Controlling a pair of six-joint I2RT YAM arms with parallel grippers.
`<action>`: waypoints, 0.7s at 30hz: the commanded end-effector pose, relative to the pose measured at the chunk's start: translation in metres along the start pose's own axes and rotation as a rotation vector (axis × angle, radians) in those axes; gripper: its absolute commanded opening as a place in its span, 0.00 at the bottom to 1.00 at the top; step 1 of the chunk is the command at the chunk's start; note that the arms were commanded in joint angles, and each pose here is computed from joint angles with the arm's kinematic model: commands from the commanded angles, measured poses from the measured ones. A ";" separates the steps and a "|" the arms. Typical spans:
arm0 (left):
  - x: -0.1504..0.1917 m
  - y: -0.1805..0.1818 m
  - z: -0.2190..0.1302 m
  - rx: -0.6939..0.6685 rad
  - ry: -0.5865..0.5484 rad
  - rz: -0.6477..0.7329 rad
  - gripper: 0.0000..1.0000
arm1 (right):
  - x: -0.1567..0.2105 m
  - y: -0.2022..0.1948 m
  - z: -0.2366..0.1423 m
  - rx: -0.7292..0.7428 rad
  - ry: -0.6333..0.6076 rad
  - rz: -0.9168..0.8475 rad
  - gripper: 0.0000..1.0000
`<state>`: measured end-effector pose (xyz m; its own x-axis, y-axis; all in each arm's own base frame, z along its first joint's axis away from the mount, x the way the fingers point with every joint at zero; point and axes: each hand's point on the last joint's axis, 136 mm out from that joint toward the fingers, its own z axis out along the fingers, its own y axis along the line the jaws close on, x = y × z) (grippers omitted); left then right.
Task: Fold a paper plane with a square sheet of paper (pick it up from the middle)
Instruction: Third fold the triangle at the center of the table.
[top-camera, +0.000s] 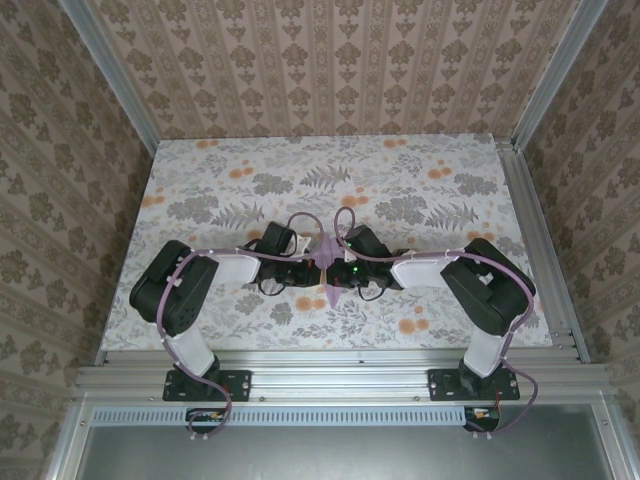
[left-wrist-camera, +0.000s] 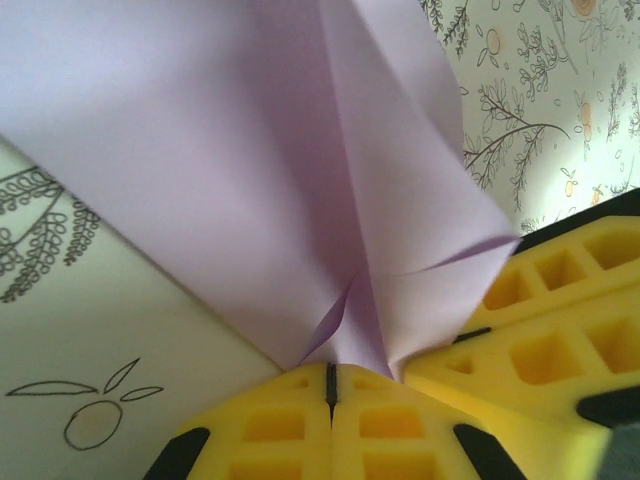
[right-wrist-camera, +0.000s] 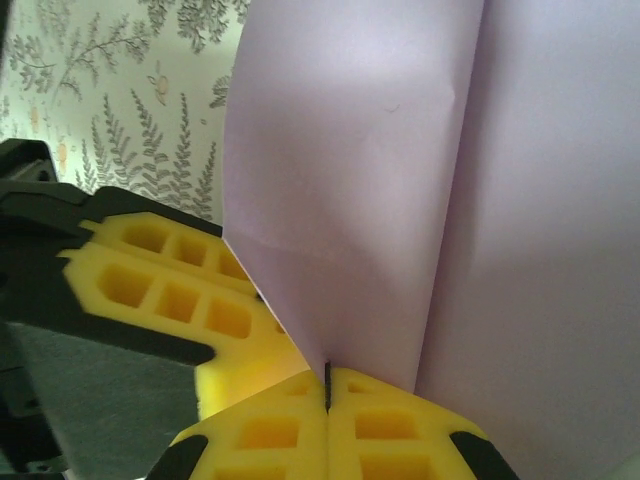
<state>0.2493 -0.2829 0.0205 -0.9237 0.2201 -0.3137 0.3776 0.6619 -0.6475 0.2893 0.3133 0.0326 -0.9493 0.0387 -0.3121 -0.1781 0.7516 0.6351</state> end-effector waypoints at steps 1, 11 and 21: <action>0.017 0.013 0.009 -0.022 0.044 -0.023 0.00 | 0.000 0.007 -0.006 -0.032 0.000 0.003 0.01; 0.015 0.012 0.008 -0.021 0.040 -0.022 0.00 | 0.004 0.002 0.006 -0.033 0.027 0.023 0.02; 0.015 0.011 0.008 -0.013 0.040 -0.024 0.00 | 0.010 -0.008 0.014 -0.013 0.048 0.038 0.03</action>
<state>0.2492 -0.2830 0.0206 -0.9248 0.2199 -0.3106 0.3757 0.6568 -0.6538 0.2860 0.3142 0.0189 -0.9606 0.0313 -0.2761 -0.1594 0.7520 0.6396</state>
